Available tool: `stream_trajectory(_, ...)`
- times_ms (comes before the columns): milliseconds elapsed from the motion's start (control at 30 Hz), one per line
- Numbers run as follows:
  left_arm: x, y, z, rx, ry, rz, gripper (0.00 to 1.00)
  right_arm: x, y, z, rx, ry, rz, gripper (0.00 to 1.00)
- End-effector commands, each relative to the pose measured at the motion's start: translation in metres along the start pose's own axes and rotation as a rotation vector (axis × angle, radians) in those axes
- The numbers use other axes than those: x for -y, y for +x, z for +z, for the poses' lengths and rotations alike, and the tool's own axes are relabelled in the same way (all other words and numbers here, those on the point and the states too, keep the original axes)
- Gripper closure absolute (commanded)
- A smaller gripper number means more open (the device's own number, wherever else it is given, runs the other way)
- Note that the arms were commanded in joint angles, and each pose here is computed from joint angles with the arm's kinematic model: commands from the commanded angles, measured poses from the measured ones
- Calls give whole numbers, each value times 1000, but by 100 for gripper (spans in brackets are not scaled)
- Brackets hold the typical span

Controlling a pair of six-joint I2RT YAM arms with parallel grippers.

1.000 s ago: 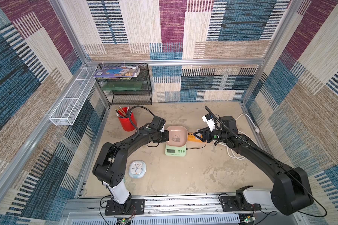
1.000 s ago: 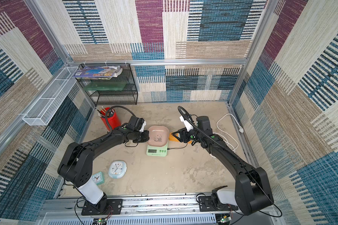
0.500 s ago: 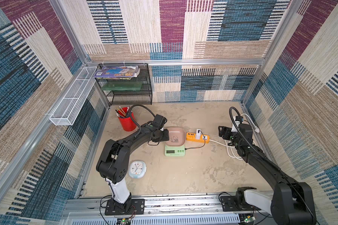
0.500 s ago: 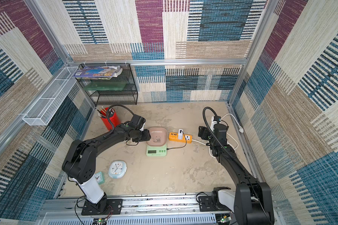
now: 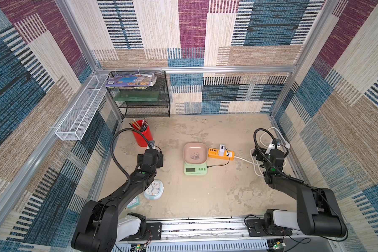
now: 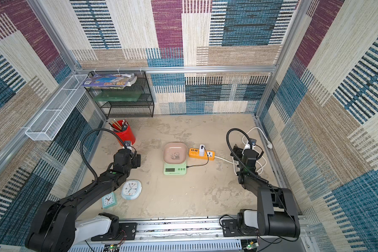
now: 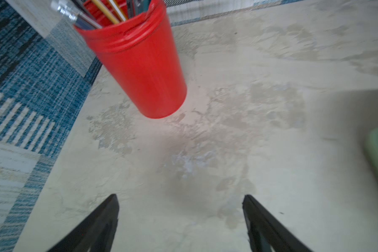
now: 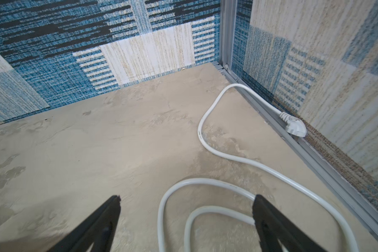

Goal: Charge the electronic scale
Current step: Reset both arms

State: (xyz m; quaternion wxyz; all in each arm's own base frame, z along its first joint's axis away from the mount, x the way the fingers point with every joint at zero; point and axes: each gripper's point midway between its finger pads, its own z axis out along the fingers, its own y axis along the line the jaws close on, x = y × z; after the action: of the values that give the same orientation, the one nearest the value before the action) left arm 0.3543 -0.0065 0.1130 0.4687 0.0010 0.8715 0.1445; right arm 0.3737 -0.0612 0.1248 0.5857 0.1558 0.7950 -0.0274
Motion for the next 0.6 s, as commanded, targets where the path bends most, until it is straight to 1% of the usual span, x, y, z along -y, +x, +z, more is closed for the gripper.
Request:
stream_trajectory(0,-14,-19,19,102,-17,-40,9,-11,-25,1,127,-80,11,5)
stream_trajectory(67,-12,-15,33,109,17,-63,10,-14,-24,2,135,-102,1,5)
stream_trajectory(100,-10,-16,34,96,33,-71,9,-16,-23,4,133,-113,-8,5)
stream_trajectory(133,-7,-20,37,118,75,-90,8,-20,-22,5,125,-124,-20,5)
stream_trajectory(167,-10,-15,43,112,85,-112,8,-24,-22,4,129,-136,-34,5)
stream_trajectory(200,-14,-9,50,94,84,-140,9,-26,-22,4,132,-139,-43,5)
stream_trajectory(233,-14,-9,56,105,102,-152,11,-32,-22,0,149,-155,-63,5)
stream_trajectory(267,-14,-5,55,70,116,-162,11,-35,-15,-4,153,-162,-81,5)
stream_trajectory(300,-17,-6,56,74,106,-176,10,-35,-15,-4,176,-159,-80,5)
stream_trajectory(333,-19,-6,57,87,96,-183,9,-41,-9,-5,188,-185,-124,5)
stream_trajectory(367,-19,-4,56,72,98,-184,1,-45,-11,-3,187,-169,-131,5)
stream_trajectory(400,-19,-5,56,78,98,-186,1,-43,-6,-1,151,-154,-120,5)
stream_trajectory(433,-19,-4,57,80,95,-184,0,-43,-8,-3,176,-165,-127,5)
stream_trajectory(567,-19,-4,57,68,103,-187,0,-43,-7,-2,163,-158,-121,5)
